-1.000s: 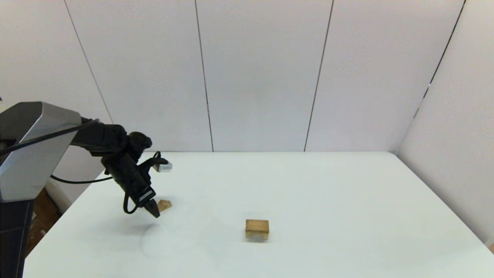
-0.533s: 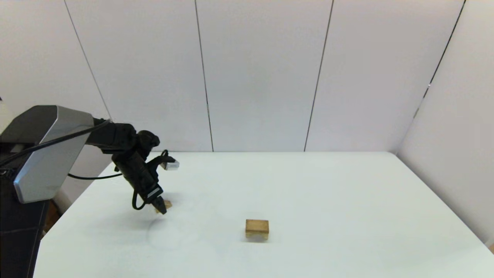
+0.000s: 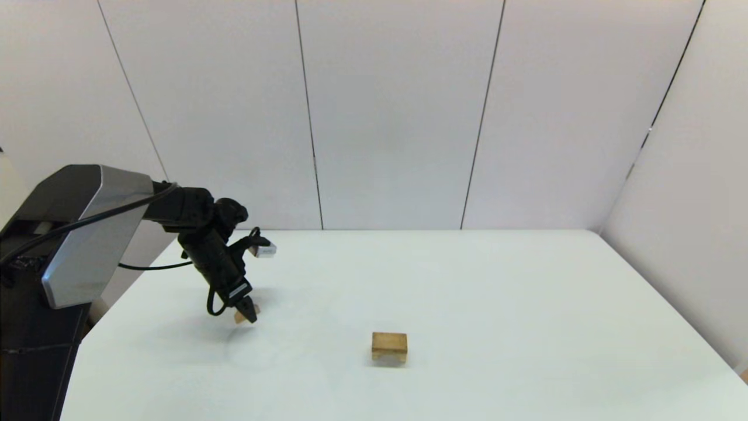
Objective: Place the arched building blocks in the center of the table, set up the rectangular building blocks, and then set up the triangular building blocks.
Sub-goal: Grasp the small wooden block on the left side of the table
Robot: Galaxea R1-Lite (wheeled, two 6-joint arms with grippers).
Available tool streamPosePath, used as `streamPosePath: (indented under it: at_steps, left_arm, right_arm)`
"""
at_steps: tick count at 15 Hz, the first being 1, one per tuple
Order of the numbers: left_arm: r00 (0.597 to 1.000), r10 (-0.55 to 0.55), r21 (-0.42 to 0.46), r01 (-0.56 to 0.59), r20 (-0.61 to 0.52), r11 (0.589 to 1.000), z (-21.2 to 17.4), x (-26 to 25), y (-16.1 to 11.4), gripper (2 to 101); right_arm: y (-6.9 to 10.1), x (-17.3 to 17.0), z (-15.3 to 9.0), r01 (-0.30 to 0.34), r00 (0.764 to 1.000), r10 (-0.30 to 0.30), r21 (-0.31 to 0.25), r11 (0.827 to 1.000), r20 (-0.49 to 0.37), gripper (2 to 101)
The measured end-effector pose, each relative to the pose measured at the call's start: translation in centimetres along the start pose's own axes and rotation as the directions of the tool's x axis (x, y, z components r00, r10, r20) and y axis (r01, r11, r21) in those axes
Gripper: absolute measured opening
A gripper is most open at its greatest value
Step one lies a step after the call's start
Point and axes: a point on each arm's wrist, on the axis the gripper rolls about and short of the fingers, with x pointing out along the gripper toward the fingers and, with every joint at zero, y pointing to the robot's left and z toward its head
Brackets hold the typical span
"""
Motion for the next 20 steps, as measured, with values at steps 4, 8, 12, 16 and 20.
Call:
streamPosePath:
  at_steps: [4,8,12,16,20]
  left_arm:
    - [1.0,-0.006,-0.003,0.006,-0.011,1.0,-0.1,0.1,-0.1,97.8]
    - [1.0,-0.009,-0.006,0.009,-0.014,1.0,0.0,0.6,0.1,97.8]
    - [1.0,-0.013,-0.009,0.013,-0.02,1.0,0.1,1.1,0.3,97.8]
    - [1.0,-0.015,-0.011,0.015,-0.022,1.0,0.1,1.3,0.3,84.3]
    - [1.0,-0.015,-0.016,0.015,-0.023,1.0,0.1,1.4,0.3,52.6]
  right_arm:
    - [0.0,0.0,0.0,0.0,1.0,0.0,0.0,1.0,0.0,98.0]
    - [0.0,0.0,0.0,0.0,1.0,0.0,0.0,1.0,0.0,98.0]
    - [0.0,0.0,0.0,0.0,1.0,0.0,0.0,1.0,0.0,98.0]
    - [0.0,0.0,0.0,0.0,1.0,0.0,0.0,1.0,0.0,98.0]
    - [0.0,0.0,0.0,0.0,1.0,0.0,0.0,1.0,0.0,98.0]
